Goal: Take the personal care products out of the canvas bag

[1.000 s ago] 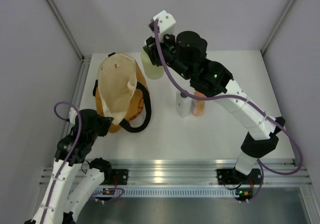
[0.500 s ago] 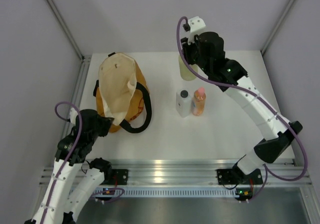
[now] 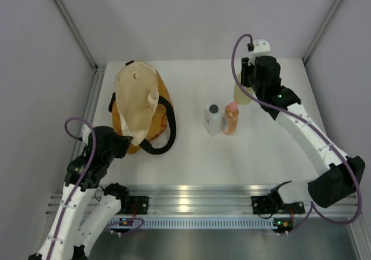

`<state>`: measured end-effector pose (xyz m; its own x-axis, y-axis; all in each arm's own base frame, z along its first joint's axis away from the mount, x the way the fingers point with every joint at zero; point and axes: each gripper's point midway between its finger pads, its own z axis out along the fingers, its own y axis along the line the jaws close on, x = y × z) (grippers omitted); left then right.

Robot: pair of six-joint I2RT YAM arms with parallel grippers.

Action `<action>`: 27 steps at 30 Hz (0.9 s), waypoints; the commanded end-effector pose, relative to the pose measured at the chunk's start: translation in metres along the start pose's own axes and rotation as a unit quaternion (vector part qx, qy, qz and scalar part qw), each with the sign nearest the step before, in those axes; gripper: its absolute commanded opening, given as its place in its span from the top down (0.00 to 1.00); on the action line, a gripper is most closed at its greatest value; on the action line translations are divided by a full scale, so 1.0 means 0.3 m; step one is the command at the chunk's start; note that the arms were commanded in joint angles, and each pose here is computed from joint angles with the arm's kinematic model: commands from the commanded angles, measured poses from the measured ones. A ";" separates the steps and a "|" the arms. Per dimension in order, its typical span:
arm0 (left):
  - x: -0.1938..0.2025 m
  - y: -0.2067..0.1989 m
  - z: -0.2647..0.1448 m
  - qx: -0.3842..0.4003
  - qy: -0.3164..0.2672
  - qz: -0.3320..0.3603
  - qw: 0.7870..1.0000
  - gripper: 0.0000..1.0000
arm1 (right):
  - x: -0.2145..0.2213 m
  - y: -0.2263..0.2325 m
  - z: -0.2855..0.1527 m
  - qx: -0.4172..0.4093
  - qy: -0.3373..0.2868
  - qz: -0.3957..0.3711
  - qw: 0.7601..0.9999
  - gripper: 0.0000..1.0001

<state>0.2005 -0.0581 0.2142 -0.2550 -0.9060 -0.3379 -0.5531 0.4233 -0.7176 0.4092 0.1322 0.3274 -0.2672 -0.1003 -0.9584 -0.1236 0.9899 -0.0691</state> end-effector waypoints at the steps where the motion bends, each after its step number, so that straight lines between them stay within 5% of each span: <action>1: 0.007 0.006 0.012 -0.005 0.004 0.002 1.000 1.00 | -0.304 -0.083 -0.117 0.016 -0.195 0.082 0.977 1.00; 11: 0.009 0.002 0.007 -0.001 0.006 0.004 1.000 1.00 | -0.125 -0.070 -0.095 -0.001 -0.241 0.079 0.967 1.00; 27: 0.007 0.003 -0.001 0.006 0.004 0.002 1.000 1.00 | 0.202 -0.069 0.004 0.007 -0.203 0.084 0.976 1.00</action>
<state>0.1996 -0.0584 0.2154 -0.2557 -0.9063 -0.3364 -0.5472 0.4225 -0.7225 0.3805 0.1094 0.1842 -0.1971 -0.0500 -0.9791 -0.1163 0.9928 -0.0273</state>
